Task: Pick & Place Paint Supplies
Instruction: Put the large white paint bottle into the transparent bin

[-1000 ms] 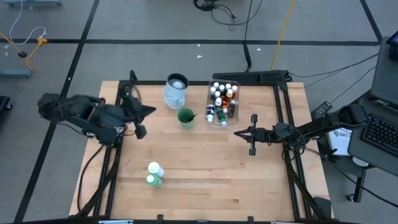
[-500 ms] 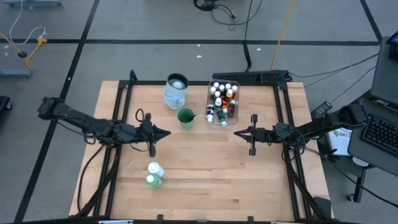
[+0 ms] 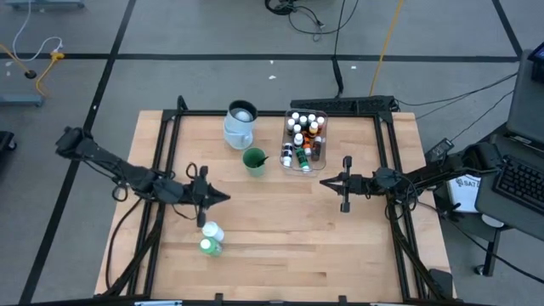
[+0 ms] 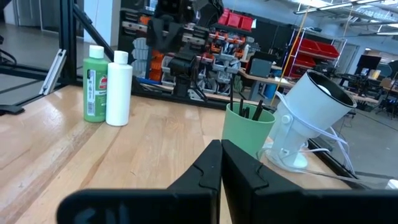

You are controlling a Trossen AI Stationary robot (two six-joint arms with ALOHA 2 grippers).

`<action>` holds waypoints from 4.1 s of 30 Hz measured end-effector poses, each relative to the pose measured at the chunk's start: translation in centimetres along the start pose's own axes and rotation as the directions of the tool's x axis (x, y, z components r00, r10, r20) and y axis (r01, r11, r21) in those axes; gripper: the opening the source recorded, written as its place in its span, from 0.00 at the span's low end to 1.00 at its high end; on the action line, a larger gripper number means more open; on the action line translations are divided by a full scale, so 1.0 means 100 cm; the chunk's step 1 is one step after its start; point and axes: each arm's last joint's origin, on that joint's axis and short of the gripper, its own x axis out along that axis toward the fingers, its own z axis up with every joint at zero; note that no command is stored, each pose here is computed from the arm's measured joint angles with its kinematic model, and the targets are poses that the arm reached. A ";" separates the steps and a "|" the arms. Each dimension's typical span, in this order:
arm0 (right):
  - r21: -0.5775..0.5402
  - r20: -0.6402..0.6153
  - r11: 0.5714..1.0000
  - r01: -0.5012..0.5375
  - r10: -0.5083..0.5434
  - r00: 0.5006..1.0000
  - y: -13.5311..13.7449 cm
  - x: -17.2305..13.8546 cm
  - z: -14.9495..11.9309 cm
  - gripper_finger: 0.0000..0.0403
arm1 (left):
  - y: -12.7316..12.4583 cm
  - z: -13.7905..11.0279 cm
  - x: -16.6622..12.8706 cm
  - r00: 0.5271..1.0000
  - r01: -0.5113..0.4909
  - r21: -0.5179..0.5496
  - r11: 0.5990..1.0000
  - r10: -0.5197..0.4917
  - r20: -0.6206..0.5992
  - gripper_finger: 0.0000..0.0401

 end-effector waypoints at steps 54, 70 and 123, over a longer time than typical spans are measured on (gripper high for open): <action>-0.059 0.058 0.998 0.019 -0.016 0.998 -0.001 0.000 0.006 0.00 | -0.070 0.104 0.022 0.519 -0.286 -0.097 0.953 0.069 -0.852 0.77; -0.055 0.048 0.998 0.012 -0.010 0.999 -0.001 0.000 0.005 0.00 | -0.072 0.078 0.026 0.436 -0.286 -0.120 0.951 0.017 -0.900 0.76; -0.057 0.048 0.998 0.012 -0.009 0.999 -0.001 0.000 0.005 0.00 | -0.070 0.071 0.052 0.319 -0.174 -0.085 0.981 -0.025 -0.947 0.78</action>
